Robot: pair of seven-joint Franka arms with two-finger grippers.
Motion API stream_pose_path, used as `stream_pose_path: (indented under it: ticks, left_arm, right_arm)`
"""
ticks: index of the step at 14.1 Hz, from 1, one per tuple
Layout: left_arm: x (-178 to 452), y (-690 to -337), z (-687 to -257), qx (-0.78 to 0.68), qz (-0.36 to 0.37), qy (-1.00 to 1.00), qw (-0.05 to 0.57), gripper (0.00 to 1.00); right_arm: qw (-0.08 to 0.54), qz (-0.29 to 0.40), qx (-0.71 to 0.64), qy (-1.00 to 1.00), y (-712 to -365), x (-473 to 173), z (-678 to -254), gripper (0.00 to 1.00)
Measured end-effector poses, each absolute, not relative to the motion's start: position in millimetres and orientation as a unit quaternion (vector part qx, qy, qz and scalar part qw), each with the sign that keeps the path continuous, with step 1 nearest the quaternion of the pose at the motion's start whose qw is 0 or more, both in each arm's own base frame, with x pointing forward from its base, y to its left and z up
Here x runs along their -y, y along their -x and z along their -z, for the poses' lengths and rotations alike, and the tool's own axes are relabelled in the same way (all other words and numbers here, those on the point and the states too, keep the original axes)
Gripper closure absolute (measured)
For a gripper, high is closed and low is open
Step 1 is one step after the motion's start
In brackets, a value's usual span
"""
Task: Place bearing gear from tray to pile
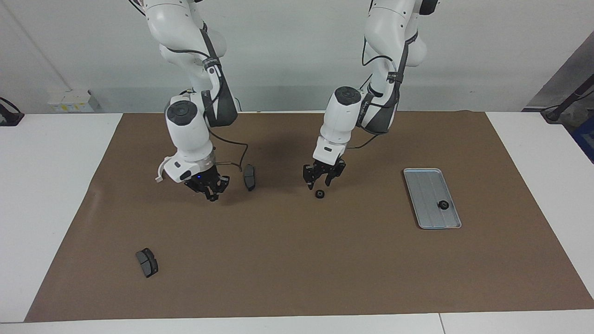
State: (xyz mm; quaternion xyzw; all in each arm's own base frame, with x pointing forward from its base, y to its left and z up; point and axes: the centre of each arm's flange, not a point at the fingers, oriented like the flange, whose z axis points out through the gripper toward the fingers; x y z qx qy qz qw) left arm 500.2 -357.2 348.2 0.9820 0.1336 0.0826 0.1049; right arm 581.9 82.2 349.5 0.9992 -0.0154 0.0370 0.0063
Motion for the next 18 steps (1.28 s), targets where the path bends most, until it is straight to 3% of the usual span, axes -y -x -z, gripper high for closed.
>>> stream_pose_path:
  ticks: [2,7,12,16,18]
  left_arm:
    - [352,-504,-349,-0.139,-0.085,-0.981,0.105,0.26]
    - [274,-557,-358,-0.209,-0.099,-0.968,0.099,0.30]
    - [152,-607,-375,-0.229,-0.086,-0.967,0.065,0.31]
    - [55,-622,-375,-0.193,-0.085,-0.976,0.044,0.31]
    - [10,-624,-373,-0.167,-0.086,-0.982,0.035,0.31]
  right_arm:
    - [0.001,-0.031,0.006,-0.999,-583,-37,-345,0.77]
    - [-0.011,-0.049,-0.003,-0.999,-579,53,-328,0.77]
    - [-0.011,-0.048,-0.001,-0.999,-580,57,-300,0.76]
    - [-0.011,-0.055,-0.003,-0.998,-585,56,-305,0.37]
    - [-0.014,-0.064,-0.008,-0.998,-593,45,-321,0.12]
